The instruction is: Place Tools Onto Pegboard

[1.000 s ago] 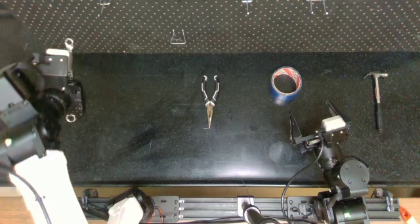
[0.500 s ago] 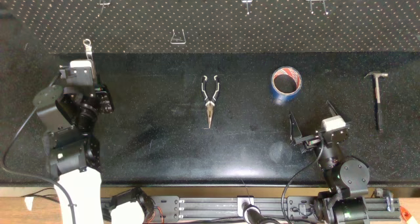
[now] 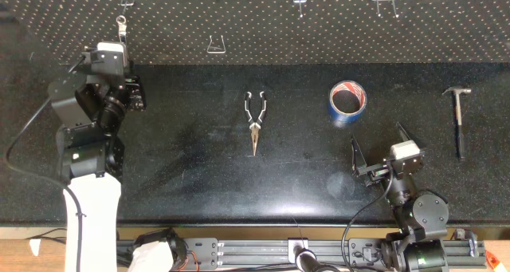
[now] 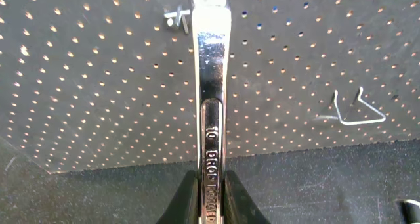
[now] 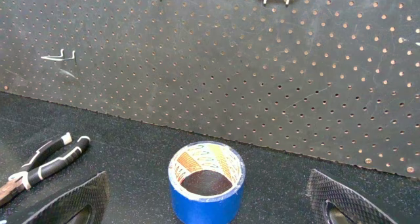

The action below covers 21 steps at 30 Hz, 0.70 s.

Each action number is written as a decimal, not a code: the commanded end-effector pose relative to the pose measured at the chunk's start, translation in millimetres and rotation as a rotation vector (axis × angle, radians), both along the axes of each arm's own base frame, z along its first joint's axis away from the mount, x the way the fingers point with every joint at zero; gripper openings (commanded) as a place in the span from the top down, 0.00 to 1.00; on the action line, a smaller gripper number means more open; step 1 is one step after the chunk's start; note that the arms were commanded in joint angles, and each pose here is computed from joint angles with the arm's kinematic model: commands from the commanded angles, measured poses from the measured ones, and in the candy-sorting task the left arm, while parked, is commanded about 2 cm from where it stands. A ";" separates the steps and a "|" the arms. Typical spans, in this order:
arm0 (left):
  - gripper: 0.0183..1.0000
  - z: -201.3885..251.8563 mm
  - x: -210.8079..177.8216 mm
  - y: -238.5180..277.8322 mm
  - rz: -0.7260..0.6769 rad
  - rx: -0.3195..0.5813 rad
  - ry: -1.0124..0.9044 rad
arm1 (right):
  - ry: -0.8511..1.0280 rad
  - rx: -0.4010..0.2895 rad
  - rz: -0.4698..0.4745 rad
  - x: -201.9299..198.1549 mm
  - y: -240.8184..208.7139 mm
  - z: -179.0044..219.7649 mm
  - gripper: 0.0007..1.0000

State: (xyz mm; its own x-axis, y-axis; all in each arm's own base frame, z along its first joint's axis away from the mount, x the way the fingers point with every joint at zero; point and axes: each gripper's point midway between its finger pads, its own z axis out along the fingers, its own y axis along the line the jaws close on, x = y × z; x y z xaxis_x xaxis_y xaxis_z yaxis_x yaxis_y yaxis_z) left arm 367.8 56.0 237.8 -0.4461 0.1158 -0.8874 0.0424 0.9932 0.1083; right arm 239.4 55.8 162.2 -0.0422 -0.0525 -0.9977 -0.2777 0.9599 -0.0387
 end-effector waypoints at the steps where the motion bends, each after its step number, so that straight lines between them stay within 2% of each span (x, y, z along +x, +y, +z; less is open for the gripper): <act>1: 0.99 9.1 7.0 14.8 0.052 0.003 -0.016 | -0.001 -0.010 0.006 -0.4 1.2 -1.6 0.02; 5: 0.99 8.2 12.6 24.0 0.097 -0.048 -0.031 | -0.001 -0.010 0.006 -0.4 1.2 -1.6 0.02; 21: 0.99 -20.0 26.5 26.0 0.088 -0.064 0.030 | -0.001 -0.010 0.006 -0.4 1.2 -1.6 0.02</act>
